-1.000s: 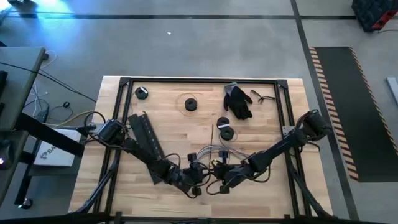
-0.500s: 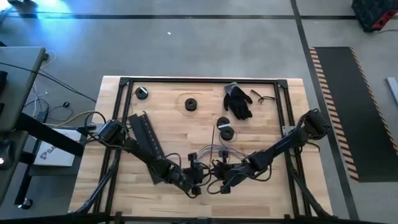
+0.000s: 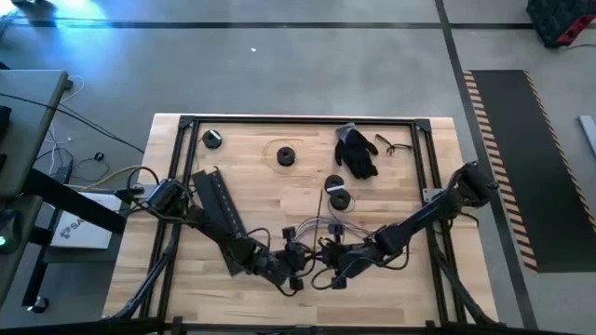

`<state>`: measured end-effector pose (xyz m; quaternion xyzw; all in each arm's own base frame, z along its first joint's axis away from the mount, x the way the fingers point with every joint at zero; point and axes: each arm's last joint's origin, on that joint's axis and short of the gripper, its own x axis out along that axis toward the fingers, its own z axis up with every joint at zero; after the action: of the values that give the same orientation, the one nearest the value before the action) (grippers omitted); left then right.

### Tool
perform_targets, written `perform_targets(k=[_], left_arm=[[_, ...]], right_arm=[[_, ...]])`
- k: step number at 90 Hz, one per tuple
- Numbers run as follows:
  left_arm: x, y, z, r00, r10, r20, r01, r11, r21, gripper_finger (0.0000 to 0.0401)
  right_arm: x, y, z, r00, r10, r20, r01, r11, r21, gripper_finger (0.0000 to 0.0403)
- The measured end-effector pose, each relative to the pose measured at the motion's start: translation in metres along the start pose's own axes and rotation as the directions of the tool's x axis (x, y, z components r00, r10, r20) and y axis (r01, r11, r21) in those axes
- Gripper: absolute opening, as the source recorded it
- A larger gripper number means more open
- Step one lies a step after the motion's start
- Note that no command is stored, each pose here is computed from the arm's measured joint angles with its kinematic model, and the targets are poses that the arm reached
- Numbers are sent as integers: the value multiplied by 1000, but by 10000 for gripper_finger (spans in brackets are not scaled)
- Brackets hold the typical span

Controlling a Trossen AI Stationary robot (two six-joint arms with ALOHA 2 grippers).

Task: Ziptie cables
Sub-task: Wrap the cables together using a black zip tie

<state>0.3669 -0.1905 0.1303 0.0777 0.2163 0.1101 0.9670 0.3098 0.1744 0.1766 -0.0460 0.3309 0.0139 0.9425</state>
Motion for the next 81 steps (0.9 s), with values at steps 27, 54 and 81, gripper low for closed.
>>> perform_targets(k=[27, 54, 81], left_arm=[[0, 0, 0, 1000, -22, -1, 22, 992, -124, 0], [-1, -3, -2, 999, -49, -19, 46, 990, -136, 0], [-11, -13, -8, 997, -60, -42, 56, 994, -95, 0]], right_arm=[[-9, 6, -1, 1000, -27, 6, 27, 1000, -12, 6], [-30, -30, 18, 992, -127, 13, 124, 983, 132, 120], [38, -134, 4, 966, -208, -156, 249, 910, 332, 204]])
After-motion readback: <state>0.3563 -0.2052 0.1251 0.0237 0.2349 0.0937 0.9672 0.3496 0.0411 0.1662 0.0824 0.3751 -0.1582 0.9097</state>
